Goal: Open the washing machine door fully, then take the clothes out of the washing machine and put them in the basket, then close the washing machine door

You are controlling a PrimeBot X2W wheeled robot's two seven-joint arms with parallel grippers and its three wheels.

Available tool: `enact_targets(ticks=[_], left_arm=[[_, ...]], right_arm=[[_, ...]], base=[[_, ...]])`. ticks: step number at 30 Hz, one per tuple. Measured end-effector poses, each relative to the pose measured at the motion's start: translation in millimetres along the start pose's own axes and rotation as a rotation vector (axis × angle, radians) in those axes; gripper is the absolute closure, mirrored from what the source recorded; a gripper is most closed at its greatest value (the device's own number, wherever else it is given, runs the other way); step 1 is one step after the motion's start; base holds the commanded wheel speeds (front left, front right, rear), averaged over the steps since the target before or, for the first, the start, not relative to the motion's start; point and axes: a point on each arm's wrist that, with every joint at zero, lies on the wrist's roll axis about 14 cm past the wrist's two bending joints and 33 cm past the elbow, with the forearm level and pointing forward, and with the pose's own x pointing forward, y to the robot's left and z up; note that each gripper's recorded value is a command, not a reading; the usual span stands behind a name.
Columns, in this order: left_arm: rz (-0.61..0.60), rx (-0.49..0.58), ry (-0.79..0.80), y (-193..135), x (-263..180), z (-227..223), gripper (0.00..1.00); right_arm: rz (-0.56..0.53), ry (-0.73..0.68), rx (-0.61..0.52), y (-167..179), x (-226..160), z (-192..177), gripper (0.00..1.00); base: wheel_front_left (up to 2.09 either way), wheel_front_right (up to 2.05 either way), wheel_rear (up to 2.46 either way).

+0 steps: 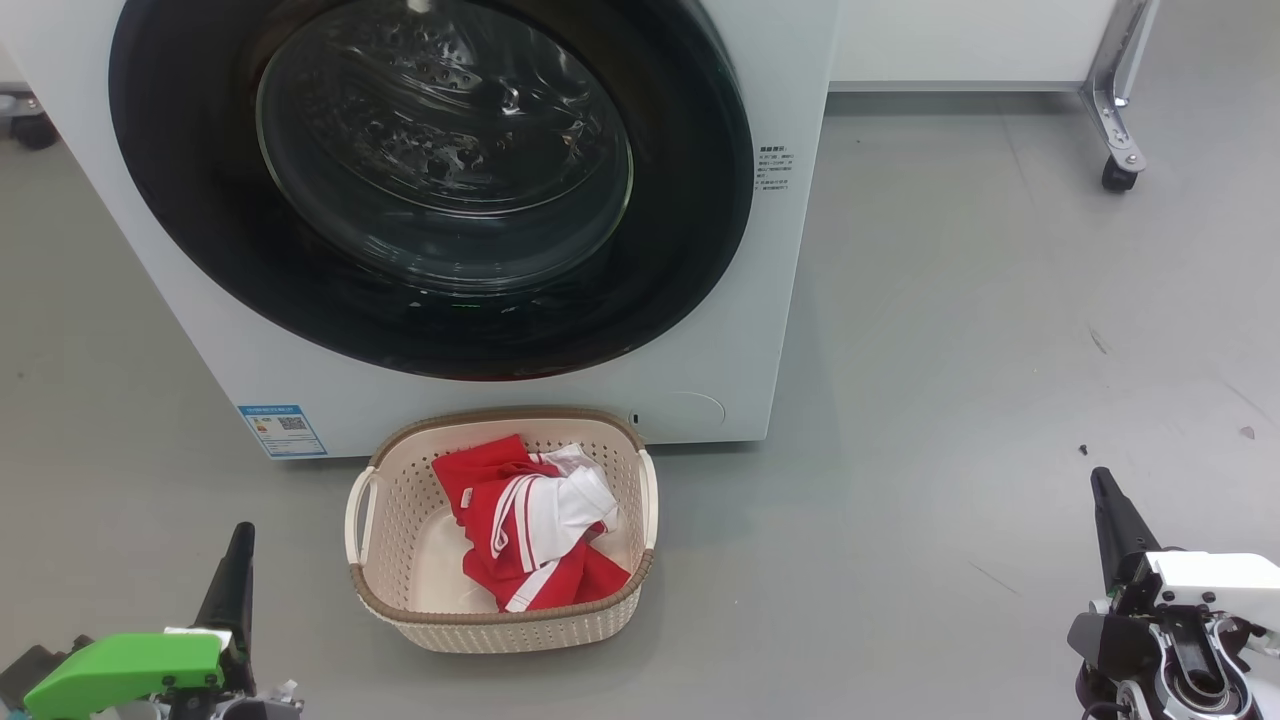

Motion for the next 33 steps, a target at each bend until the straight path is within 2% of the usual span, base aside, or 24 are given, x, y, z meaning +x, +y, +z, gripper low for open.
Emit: enact_targets(ticks=[33], left_arm=[[-0.003, -0.003, 0.005, -0.9, 0.7, -0.8, 1.0]], right_arm=[[0.001, -0.001, 0.001, 0.2, 0.0, 0.2, 1.0]], base=[[0.0, 0.0, 0.0]])
